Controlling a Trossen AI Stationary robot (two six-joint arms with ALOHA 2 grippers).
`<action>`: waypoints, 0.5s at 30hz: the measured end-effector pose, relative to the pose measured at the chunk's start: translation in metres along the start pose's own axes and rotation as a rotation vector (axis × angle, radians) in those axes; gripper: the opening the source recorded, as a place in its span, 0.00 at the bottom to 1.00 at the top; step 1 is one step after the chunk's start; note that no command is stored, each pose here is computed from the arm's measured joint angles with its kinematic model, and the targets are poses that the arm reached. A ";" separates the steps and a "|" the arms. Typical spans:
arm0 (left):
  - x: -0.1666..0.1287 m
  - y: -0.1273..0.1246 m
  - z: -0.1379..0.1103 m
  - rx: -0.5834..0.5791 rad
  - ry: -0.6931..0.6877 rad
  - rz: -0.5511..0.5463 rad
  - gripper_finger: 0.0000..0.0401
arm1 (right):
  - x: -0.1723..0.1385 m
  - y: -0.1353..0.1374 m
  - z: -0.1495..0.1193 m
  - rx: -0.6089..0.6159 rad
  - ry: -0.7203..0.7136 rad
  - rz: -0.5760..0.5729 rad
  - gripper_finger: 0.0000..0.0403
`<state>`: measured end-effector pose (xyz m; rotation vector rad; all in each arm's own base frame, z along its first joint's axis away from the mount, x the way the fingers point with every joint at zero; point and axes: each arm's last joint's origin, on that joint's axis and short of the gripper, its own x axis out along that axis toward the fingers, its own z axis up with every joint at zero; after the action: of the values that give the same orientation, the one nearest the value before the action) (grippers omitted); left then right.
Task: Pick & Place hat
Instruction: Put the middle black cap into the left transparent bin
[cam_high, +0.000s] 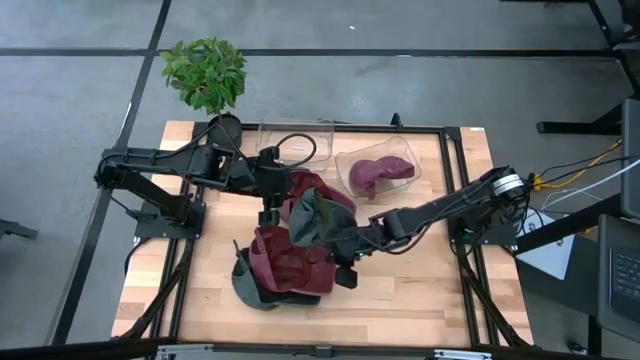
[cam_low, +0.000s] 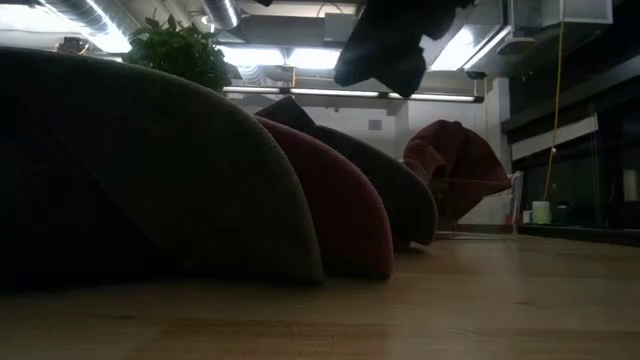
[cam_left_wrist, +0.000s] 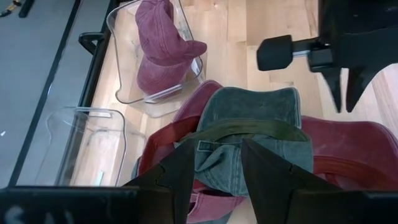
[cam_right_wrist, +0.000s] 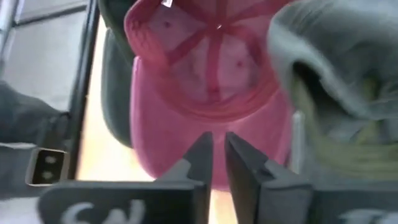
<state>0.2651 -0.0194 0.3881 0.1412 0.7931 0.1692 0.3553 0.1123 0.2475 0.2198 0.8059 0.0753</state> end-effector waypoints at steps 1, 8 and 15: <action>0.000 0.000 0.000 0.000 0.000 -0.001 0.32 | -0.001 -0.001 0.001 -0.023 0.002 -0.006 0.15; 0.000 0.000 0.000 -0.004 0.000 -0.001 0.32 | -0.001 -0.011 0.001 -0.046 -0.004 -0.133 0.39; 0.000 0.000 0.000 -0.003 0.000 -0.001 0.32 | 0.004 -0.019 -0.009 -0.050 0.049 -0.250 0.58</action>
<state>0.2651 -0.0194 0.3880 0.1376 0.7932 0.1694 0.3517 0.0963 0.2346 0.0695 0.8741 -0.1349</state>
